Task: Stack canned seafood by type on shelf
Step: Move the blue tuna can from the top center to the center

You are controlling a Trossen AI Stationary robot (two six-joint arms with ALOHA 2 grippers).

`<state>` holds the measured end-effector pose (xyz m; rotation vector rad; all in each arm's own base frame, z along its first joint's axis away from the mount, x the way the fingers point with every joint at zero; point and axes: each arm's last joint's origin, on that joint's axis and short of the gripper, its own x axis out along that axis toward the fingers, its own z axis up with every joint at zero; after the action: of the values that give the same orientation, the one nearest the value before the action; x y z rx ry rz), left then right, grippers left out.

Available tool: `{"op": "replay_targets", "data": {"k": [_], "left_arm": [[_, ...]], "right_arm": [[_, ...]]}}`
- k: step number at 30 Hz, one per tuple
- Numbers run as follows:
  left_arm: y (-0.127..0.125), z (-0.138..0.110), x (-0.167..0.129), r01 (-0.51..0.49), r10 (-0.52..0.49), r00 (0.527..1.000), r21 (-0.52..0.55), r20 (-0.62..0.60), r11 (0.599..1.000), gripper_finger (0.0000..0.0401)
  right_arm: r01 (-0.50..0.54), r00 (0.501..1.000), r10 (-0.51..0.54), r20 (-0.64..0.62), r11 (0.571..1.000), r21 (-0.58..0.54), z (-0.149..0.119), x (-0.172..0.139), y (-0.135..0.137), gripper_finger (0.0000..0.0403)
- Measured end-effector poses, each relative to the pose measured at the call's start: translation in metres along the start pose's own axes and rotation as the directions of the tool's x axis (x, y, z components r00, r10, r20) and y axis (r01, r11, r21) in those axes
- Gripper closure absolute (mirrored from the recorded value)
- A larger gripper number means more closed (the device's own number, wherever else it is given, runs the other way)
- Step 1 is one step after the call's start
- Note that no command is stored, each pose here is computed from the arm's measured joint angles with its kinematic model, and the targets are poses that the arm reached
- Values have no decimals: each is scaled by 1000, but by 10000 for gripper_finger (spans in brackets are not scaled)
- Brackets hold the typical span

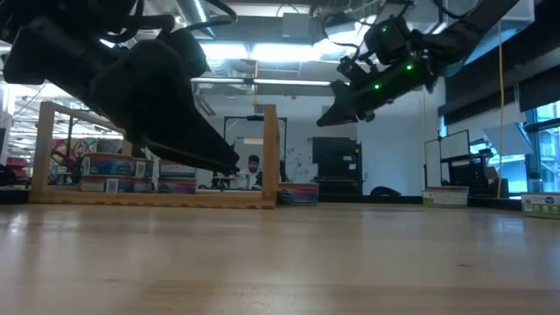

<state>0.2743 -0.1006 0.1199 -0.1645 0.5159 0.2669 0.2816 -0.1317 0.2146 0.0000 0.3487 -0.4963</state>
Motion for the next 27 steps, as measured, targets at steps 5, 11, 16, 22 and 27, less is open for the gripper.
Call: {"op": "replay_targets", "data": {"k": [5,11,16,22,27], "left_arm": [[2,2,1,-6,6,1000,-7,6,1000,116],[5,2,3,-19,19,1000,-40,1,999,116],[5,2,3,-17,17,1000,-46,1,999,116],[5,2,3,-17,17,1000,-54,1,998,116],[5,2,3,-17,17,1000,-65,1,998,116]], "right_arm": [[-20,998,21,-67,1000,9,-3,30,-4,387],[-36,966,35,-256,999,2,-12,71,-1,384],[-13,918,6,-397,1000,-15,-24,92,0,384],[-22,870,6,-493,999,-26,-34,92,1,384],[-63,808,10,-589,996,-70,-39,83,8,384]]}}
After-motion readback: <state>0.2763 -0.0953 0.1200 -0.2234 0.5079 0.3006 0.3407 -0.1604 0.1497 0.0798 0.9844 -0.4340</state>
